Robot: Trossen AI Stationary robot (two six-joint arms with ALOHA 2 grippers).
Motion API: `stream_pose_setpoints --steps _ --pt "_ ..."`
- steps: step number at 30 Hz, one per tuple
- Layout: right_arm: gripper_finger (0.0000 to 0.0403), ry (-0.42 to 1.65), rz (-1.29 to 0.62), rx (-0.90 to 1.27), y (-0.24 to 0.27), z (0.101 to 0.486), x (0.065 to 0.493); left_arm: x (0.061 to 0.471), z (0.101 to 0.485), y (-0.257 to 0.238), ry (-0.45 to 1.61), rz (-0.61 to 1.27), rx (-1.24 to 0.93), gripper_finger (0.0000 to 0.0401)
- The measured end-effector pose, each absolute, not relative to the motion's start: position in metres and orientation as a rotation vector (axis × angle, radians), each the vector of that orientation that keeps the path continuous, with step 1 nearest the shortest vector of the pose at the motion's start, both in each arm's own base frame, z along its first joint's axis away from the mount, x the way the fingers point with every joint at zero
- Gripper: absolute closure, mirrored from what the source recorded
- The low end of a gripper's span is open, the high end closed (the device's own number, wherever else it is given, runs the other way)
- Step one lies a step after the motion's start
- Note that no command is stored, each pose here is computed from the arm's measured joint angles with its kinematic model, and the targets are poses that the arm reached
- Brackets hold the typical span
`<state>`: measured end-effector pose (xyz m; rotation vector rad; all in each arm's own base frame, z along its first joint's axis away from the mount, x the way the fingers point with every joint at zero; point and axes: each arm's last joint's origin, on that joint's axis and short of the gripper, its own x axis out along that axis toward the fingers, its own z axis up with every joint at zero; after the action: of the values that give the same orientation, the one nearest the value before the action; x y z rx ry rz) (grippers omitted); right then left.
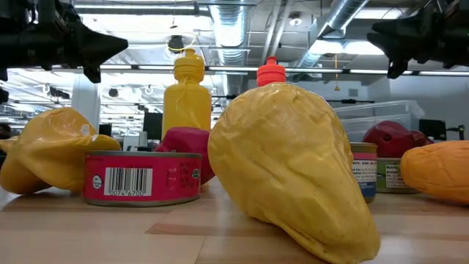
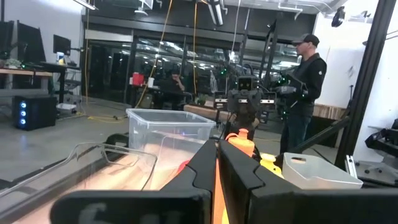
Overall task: Pick & Place Food Item
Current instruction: Put the orange water bottle into the transparent container
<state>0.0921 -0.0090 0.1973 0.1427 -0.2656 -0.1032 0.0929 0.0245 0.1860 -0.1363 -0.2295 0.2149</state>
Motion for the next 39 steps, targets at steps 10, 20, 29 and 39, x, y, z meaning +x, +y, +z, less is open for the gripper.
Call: stream_pose_setpoints --steps 10,20,29,39 --pt "0.0170 -0.298 -0.238 0.084 -0.012 0.213 0.088 0.093 0.186 0.024 -0.235 0.214 -0.135 0.0394" --pt "0.0153 -0.071 -0.306 -0.021 -0.016 0.251 0.111 0.093 0.186 0.024 -0.234 0.214 -0.135 0.0394" --pt "0.0152 0.157 -0.289 -0.098 -0.021 0.263 0.169 0.093 0.186 0.024 -0.234 0.214 -0.133 0.0394" --pt "0.0075 0.244 -0.141 -0.095 -0.022 0.257 0.228 0.093 0.186 0.024 -0.233 0.216 -0.122 0.0394"
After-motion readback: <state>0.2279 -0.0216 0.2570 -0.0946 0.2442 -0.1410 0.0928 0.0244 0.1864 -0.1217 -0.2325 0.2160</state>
